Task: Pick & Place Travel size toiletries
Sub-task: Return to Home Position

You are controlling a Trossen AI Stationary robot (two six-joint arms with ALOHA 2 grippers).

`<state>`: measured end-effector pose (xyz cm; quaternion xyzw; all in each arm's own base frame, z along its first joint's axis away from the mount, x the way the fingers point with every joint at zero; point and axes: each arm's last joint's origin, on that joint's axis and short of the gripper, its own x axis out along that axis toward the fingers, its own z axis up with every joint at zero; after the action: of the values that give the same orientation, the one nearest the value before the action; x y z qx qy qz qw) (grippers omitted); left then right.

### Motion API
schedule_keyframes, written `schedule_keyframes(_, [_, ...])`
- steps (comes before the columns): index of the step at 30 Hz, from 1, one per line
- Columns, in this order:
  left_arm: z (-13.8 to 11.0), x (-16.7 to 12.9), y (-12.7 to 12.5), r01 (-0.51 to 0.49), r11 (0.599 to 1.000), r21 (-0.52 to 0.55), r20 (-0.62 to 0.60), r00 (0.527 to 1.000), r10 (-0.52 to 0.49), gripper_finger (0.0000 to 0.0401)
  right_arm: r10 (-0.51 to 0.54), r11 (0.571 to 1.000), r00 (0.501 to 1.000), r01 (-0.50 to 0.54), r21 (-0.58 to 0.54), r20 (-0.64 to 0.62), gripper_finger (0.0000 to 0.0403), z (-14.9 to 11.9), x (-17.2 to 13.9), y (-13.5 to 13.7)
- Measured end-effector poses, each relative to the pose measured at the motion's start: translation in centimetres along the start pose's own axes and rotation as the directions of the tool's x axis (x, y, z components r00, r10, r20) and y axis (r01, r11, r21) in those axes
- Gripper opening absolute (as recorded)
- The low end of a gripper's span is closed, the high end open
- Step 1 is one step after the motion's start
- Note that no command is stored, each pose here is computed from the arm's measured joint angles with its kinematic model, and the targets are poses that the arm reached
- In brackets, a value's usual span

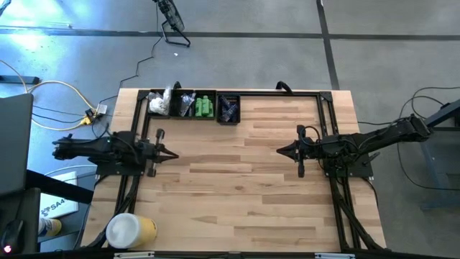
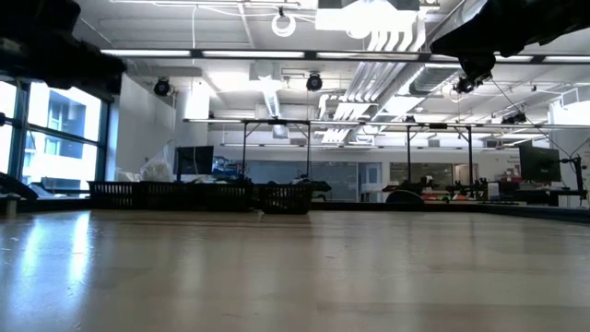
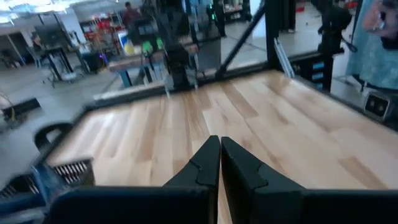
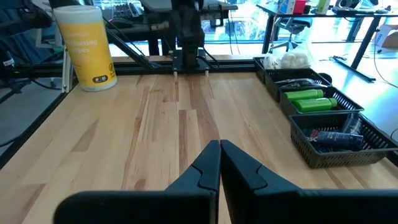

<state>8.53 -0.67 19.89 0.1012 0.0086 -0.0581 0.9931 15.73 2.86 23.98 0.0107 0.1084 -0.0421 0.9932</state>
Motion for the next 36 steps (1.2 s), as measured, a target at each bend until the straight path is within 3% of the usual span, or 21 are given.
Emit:
schedule_keyframes(8, [-2.4, 1.1, -0.4, -0.013, 1.000, -0.026, 0.041, 0.999, 0.014, 0.0010, 0.000, 1.000, 1.000, 0.000, -0.001, 0.001, 0.0005, 0.0, 0.0, 0.0])
schedule_keyframes(17, [-2.7, 1.1, -0.4, -0.049, 0.998, -0.040, 0.023, 0.998, 0.050, 0.0010, -0.041, 0.999, 0.996, 0.039, 0.027, 0.083, 0.0005, 0.9, -1.5, -0.6])
schedule_keyframes(19, [-2.7, 1.2, -0.4, -0.049, 0.999, -0.001, 0.018, 0.999, 0.049, 0.0010, -0.040, 0.999, 0.994, 0.036, 0.035, 0.102, 0.0005, 1.0, -2.1, -0.7])
schedule_keyframes(22, [-2.8, 1.2, -0.4, -0.047, 0.997, 0.053, 0.012, 0.999, 0.047, 0.0010, -0.007, 0.999, 0.994, 0.003, 0.035, 0.109, 0.0005, 1.1, -2.9, -0.9])
schedule_keyframes(36, [-2.9, 1.2, -0.4, -0.054, 0.995, 0.085, 0.003, 0.999, 0.054, 0.0010, 0.080, 0.995, 0.977, -0.091, 0.048, 0.200, 0.0005, 1.3, -6.2, -2.0])
